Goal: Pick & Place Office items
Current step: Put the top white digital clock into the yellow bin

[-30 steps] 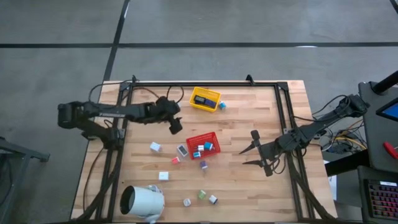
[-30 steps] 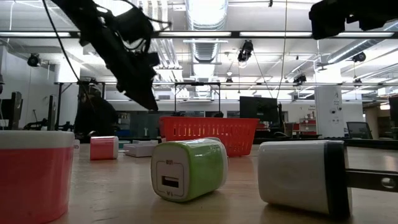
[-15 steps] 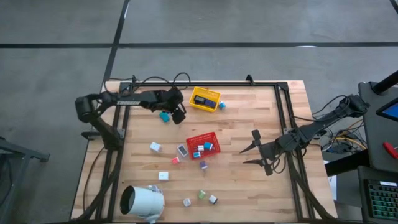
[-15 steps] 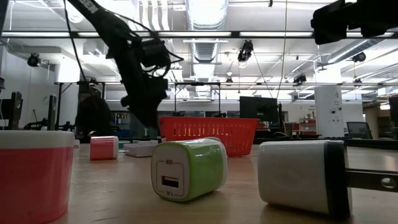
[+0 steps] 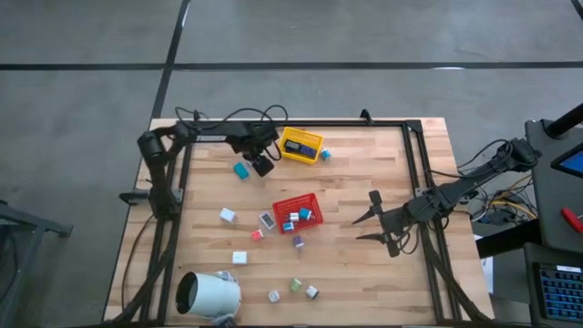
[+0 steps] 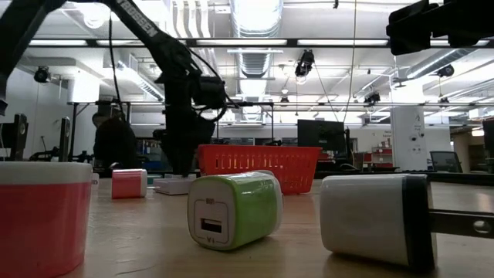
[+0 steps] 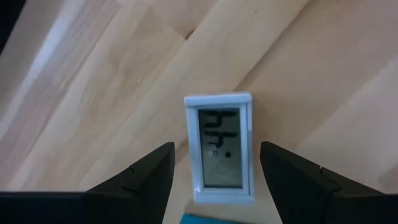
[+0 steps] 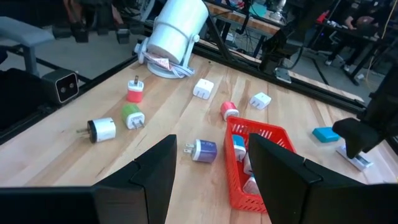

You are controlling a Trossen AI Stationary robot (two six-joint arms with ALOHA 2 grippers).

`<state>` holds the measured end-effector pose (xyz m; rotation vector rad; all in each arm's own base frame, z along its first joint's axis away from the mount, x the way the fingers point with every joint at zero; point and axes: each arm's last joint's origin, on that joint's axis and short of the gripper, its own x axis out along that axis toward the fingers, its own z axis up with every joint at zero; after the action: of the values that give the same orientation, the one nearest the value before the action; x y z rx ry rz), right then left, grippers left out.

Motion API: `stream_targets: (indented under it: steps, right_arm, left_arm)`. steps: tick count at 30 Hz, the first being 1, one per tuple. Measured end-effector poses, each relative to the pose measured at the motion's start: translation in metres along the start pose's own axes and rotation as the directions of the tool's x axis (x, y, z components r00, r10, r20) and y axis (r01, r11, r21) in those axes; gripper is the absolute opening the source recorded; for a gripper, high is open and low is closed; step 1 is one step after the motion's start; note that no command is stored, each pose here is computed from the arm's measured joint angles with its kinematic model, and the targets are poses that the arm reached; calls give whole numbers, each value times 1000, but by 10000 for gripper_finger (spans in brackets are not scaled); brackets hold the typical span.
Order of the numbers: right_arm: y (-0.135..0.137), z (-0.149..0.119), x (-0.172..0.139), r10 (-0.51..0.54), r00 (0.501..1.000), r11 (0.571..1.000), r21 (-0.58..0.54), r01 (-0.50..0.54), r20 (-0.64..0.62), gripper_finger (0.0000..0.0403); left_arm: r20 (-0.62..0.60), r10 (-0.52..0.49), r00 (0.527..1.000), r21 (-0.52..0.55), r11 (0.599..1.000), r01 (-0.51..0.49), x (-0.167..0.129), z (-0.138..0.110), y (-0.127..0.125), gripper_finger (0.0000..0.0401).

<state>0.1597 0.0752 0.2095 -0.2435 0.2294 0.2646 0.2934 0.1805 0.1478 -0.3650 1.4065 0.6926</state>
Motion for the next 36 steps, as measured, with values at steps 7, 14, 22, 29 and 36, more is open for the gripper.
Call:
stream_targets:
  steps: [7,14,22,29,36]
  right_arm:
    - [1,0,0,9,1000,1000,4,-9,-1,196]
    - [1,0,0,8,1000,1000,3,-8,-1,196]
    - [1,0,0,7,1000,1000,3,-7,-1,196]
    - [0,0,0,5,1000,1000,3,-5,-1,196]
    - [1,0,0,5,1000,1000,3,-5,-1,196]
  left_arm:
    - [-20,3,1000,-5,1000,-3,11,6,0,242]
    - [-24,-6,1000,-2,1000,6,12,6,0,242]
    - [-24,-14,1000,-6,1000,14,12,6,0,198]
    - [-17,-10,1000,1,1000,10,11,7,0,126]
    - [-17,-8,1000,28,1000,9,11,7,0,126]
